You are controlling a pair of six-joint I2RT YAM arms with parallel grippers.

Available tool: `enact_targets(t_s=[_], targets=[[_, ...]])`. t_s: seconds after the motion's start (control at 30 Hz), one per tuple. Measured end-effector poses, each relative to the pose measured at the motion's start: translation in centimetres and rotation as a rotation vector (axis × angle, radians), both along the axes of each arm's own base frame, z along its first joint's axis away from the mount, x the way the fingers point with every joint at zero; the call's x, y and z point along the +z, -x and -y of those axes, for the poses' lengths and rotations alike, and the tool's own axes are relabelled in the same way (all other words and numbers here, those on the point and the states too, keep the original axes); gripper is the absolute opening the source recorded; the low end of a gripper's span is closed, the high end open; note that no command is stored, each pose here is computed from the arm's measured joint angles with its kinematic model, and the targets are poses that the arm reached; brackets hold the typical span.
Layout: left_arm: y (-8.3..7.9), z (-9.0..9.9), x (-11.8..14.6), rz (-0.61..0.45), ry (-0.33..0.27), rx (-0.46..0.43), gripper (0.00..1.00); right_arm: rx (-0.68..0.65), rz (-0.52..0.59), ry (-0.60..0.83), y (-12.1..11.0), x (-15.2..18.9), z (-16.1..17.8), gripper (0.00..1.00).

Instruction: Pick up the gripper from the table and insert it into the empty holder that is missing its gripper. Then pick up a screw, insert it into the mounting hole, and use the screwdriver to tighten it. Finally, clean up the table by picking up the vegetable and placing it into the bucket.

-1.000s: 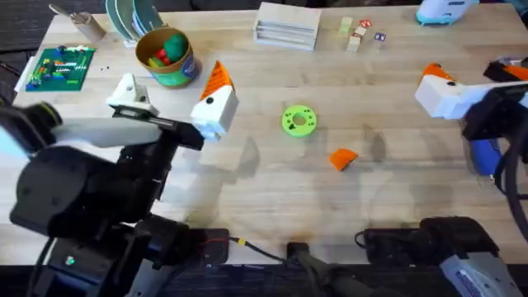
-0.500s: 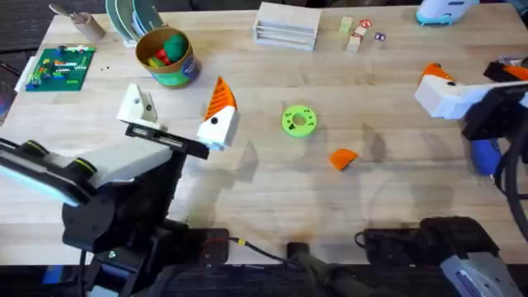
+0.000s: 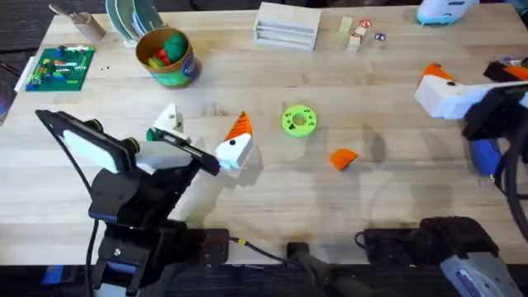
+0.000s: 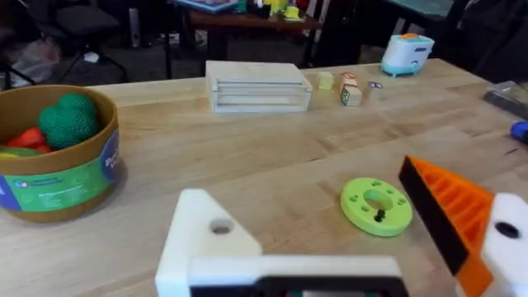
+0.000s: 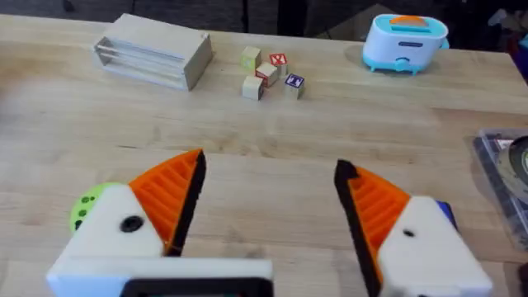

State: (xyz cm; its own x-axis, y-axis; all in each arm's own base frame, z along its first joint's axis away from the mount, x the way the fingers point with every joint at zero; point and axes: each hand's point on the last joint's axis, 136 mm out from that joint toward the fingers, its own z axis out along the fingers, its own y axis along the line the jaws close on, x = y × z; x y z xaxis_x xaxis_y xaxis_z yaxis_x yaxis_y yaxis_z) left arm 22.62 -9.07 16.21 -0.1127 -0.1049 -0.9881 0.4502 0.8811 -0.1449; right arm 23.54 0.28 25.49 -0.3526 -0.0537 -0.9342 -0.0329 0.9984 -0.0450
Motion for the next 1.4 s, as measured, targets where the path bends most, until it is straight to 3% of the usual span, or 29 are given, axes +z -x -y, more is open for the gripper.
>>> enact_targets(t_s=[0.97, 1.17, 1.2, 1.4], targets=[[0.5, 0.9, 0.1, 0.002, 0.003, -0.06, 0.993, 0.0, 0.0, 0.0, 0.0, 0.0, 0.0, 0.991], [1.9, 3.0, 0.2, 0.003, 0.011, -0.207, 0.992, 0.0, 0.0, 0.0, 0.0, 0.0, 0.0, 0.991], [3.1, 4.2, 0.2, 0.001, 0.017, -0.306, 0.992, 0.0, 0.0, 0.0, 0.0, 0.0, 0.0, 0.991], [5.9, 6.5, 0.1, -0.012, 0.029, -0.515, 0.992, 0.0, 0.0, 0.0, 0.0, 0.0, 0.0, 0.991]])
